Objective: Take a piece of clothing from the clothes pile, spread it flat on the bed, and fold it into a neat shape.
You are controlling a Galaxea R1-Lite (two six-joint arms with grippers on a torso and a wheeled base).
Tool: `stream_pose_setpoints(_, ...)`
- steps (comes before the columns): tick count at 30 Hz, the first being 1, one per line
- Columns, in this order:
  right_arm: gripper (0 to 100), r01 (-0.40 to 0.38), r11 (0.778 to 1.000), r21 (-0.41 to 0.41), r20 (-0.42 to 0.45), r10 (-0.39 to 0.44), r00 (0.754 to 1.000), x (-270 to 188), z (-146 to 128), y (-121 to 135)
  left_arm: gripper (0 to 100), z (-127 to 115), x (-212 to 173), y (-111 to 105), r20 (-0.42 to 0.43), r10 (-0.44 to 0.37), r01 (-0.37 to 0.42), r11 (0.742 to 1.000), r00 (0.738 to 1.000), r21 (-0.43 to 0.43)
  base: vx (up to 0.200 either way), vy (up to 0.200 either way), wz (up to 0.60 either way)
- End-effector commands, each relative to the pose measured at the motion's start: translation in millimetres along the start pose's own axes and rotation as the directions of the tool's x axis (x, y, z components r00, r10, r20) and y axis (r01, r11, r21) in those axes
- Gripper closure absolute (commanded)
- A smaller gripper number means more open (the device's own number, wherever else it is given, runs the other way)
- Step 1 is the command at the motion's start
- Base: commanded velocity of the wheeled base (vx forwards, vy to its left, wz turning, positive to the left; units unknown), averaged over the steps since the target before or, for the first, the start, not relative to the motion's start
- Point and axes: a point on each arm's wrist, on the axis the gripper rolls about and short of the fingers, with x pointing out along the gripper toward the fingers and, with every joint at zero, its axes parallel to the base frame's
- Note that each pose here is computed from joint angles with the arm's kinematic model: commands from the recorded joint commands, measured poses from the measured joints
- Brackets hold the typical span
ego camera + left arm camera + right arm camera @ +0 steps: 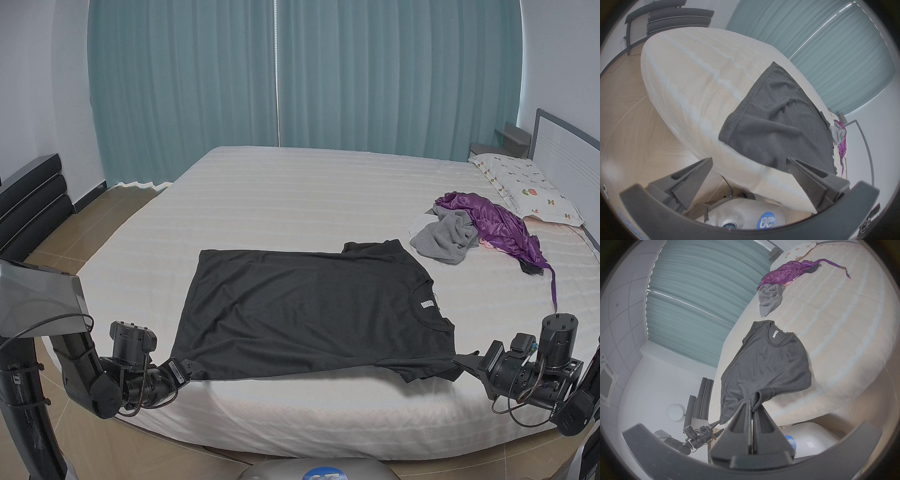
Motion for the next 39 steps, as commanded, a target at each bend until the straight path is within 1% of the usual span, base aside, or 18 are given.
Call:
stream_pose_setpoints(1, 100, -0.007, 1.0, -0.002, 0.003, 0.007, 1.0, -2.4, -0.1, 1.0, 0, -1.1, 9.2, 2.9, -0.004, 0.024, -0.024, 1.0, 1.0, -0.003, 0.0, 0.0, 0.0)
stream_pose_setpoints(4, 100, 0.001, 1.0, 0.0, -0.002, -0.001, 1.0, -1.0, -0.7, -0.4, 0, 5.4, 13.1, 1.0, 0.03, 0.028, -0.027, 1.0, 0.999, -0.012, 0.0, 0.0, 0.0)
stream_pose_setpoints(7, 100, 0.002, 1.0, 0.0, -0.003, -0.002, 1.0, -0.7, -0.8, -0.7, 0, 6.4, 13.8, 0.7, 0.033, 0.026, -0.026, 1.0, 0.999, -0.015, 0.0, 0.0, 0.0)
stream_pose_setpoints(9, 100, 0.005, 1.0, 0.001, -0.005, -0.005, 1.0, -0.3, -1.0, -1.1, 0, 9.9, 14.6, -1.3, 0.049, 0.019, -0.018, 1.0, 0.999, -0.018, 0.0, 0.0, 0.0)
stream_pose_setpoints(10, 100, 0.006, 1.0, 0.001, -0.005, -0.006, 1.0, -0.1, -1.0, -1.3, 100, 10.9, 14.1, -1.0, 0.055, 0.016, -0.015, 1.0, 0.998, -0.019, 0.0, 0.0, 0.0)
stream_pose_setpoints(15, 100, 0.017, 1.0, 0.004, -0.011, -0.017, 1.0, 1.5, -1.5, -3.3, 100, 10.0, 11.2, 0.4, 0.065, 0.019, -0.018, 1.0, 0.998, -0.02, 0.0, 0.0, 0.0)
stream_pose_setpoints(17, 100, 0.021, 1.0, 0.005, -0.013, -0.021, 1.0, 2.1, -1.8, -3.9, 100, 14.6, 4.7, 1.1, 0.102, 0.032, -0.029, 0.999, 0.994, -0.03, 0.0, 0.0, 0.0)
stream_pose_setpoints(21, 100, 0.021, 1.0, 0.005, -0.013, -0.021, 1.0, 2.5, -1.7, -3.9, 100, 20.6, -11.2, -1.3, 0.14, 0.012, -0.007, 0.999, 0.99, -0.037, 0.0, 0.0, 0.0)
stream_pose_setpoints(26, 100, 0.017, 1.0, 0.005, -0.003, -0.017, 1.0, 2.1, 0.3, -3.6, 100, 25.3, -23.1, -5.2, 0.166, -0.009, 0.013, 1.0, 0.986, -0.028, 0.0, 0.0, 0.0)
stream_pose_setpoints(28, 100, 0.021, 1.0, 0.003, -0.003, -0.021, 1.0, 1.2, -0.2, -4.1, 100, 30.8, -30.6, -5.5, 0.193, -0.017, 0.024, 0.999, 0.981, -0.032, 0.0, 0.0, 0.0)
stream_pose_setpoints(31, 100, 0.024, 1.0, -0.001, -0.007, -0.024, 1.0, 0.5, -1.1, -4.7, 100, 30.2, -37.4, -3.8, 0.19, -0.021, 0.024, 1.0, 0.982, -0.016, 0.0, 0.0, 0.0)
stream_pose_setpoints(34, 100, 0.03, 0.999, -0.014, -0.011, -0.03, 0.999, -1.1, -2.2, -5.7, 100, 25.1, -43.3, -0.5, 0.163, 0.002, -0.009, 0.999, 0.987, 0.041, 0.0, 0.0, 0.0)
stream_pose_setpoints(35, 100, 0.043, 0.999, -0.026, -0.018, -0.044, 0.999, -1.0, -3.0, -7.1, 100, 23.7, -46.5, 0.4, 0.152, 0.013, -0.024, 0.997, 0.988, 0.071, 0.0, 0.0, 0.0)
stream_pose_setpoints(36, 100, 0.043, 0.999, -0.026, -0.018, -0.044, 0.999, -1.0, -3.0, -7.1, 100, 23.7, -46.5, 0.4, 0.152, 0.013, -0.024, 0.997, 0.988, 0.071, 0.0, 0.0, 0.0)
stream_pose_setpoints(37, 100, 0.079, 0.996, -0.041, -0.043, -0.081, 0.996, -0.9, -5.7, -11.2, 100, 23.4, -49.0, 0.3, 0.144, 0.02, -0.033, 0.996, 0.989, 0.089, 0.0, 0.0, 0.0)
stream_pose_setpoints(38, 100, 0.079, 0.996, -0.041, -0.043, -0.081, 0.996, -0.9, -5.7, -11.2, 100, 23.4, -49.0, 0.3, 0.144, 0.02, -0.033, 0.996, 0.989, 0.089, 0.0, 0.0, 0.0)
stream_pose_setpoints(39, 100, 0.104, 0.993, -0.063, -0.067, -0.108, 0.992, -1.2, -8.3, -13.9, 100, 23.0, -49.6, 1.6, 0.137, 0.03, -0.042, 0.995, 0.99, 0.09, 0.0, 0.0, 0.0)
